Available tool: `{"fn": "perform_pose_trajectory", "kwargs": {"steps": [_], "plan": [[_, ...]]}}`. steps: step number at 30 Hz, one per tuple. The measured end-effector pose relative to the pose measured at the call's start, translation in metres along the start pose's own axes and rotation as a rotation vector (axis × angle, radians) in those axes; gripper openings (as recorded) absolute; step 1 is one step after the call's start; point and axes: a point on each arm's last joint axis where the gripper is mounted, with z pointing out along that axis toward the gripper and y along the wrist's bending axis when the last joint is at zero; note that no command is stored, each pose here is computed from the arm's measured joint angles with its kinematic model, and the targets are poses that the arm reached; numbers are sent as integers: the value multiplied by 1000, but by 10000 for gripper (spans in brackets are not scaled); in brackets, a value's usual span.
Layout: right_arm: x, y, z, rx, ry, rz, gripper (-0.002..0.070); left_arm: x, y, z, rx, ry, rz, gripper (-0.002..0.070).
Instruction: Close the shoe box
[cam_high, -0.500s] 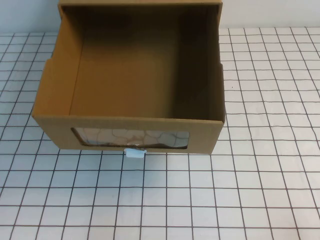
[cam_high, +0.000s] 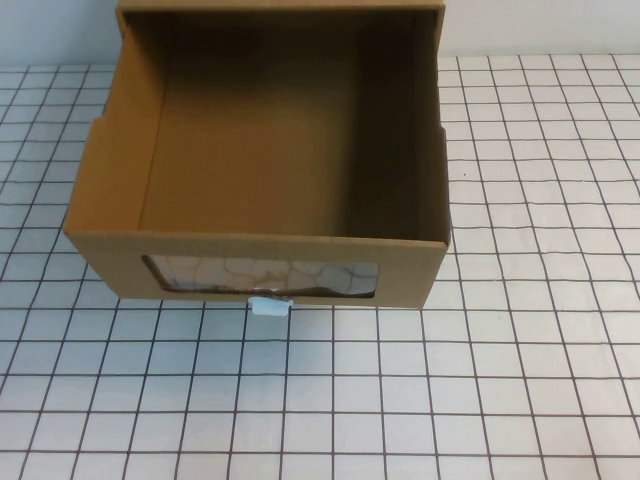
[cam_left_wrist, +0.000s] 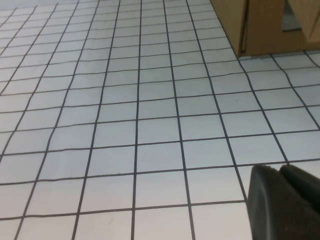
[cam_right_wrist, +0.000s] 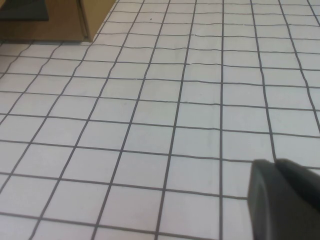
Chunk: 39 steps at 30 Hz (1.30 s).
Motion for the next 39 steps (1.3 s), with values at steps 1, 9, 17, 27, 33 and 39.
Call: {"fn": "perform_pose_trajectory", "kwargs": {"steps": [1,9,17,27,33,39], "plan": [[0,0,0,0,0,0,-16,0,0,0,0,0,0,-2],[0,0,0,0,0,0,-16,0,0,0,-2,0,4,-2],[-4,0,0,4,-43,1,-16,0,0,0,-4,-2,10,-2],[-21,-2,-3,23,-236,4,-16,-18,1,-2,-8,-195,6,-2],[-52,-6,-17,62,-611,11,-16,-58,2,-21,-6,-695,-45,-2],[-76,-9,-41,103,-983,16,-16,-84,3,-56,-7,-1182,-47,-2]]}}
